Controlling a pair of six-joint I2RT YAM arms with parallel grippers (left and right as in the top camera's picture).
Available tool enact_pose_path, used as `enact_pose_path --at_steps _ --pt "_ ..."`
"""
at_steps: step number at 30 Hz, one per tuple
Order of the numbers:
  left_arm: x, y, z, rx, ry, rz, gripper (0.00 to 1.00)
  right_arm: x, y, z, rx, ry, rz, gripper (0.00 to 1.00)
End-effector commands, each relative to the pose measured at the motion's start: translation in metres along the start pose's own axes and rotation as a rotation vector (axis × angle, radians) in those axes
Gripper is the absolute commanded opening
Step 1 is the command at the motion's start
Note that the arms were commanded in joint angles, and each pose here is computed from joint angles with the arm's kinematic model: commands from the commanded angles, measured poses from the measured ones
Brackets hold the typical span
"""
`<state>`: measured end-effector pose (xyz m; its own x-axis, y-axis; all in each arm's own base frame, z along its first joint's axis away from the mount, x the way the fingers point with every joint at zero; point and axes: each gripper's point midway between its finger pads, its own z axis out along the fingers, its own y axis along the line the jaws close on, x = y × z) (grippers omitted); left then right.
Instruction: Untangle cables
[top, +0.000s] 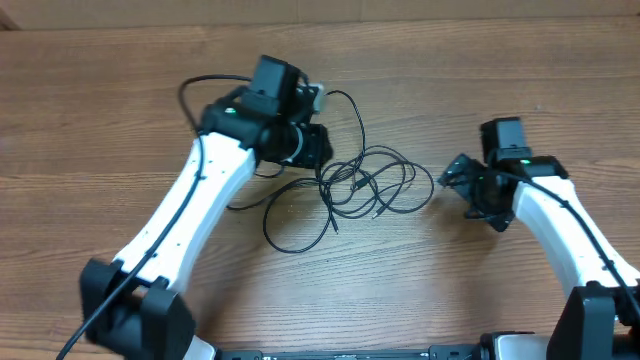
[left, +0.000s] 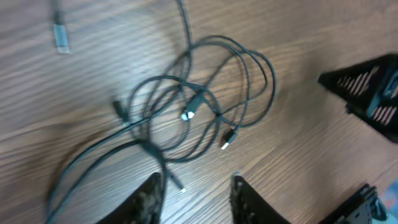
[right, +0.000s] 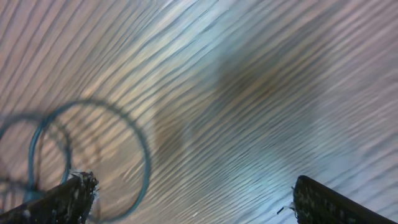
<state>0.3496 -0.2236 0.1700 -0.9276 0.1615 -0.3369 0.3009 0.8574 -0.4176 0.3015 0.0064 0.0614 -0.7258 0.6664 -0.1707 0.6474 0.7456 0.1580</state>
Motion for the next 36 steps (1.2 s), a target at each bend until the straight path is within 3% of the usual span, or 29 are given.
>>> enact_pose_path --at_steps 1,7,17,27,34,36 --pt "0.005 -0.021 0.035 0.044 0.060 0.036 0.28 -0.009 -0.008 0.000 0.019 -0.018 0.029 1.00" --pt "0.023 -0.035 0.090 0.042 0.145 0.080 0.20 -0.010 -0.009 0.000 0.020 -0.019 0.033 1.00" --pt "0.037 -0.024 0.144 -0.120 0.159 0.114 0.20 -0.010 -0.009 0.000 0.020 -0.019 0.033 1.00" --pt "0.018 0.012 0.143 -0.347 0.061 0.141 0.25 -0.010 -0.009 0.000 0.020 -0.019 0.033 1.00" --pt "0.024 -0.006 0.148 -0.240 0.090 0.128 0.25 -0.010 -0.009 0.000 0.020 -0.019 0.033 1.00" --pt "0.021 0.000 0.147 -0.273 0.075 0.115 0.23 -0.010 -0.009 0.000 0.020 -0.019 0.033 1.00"
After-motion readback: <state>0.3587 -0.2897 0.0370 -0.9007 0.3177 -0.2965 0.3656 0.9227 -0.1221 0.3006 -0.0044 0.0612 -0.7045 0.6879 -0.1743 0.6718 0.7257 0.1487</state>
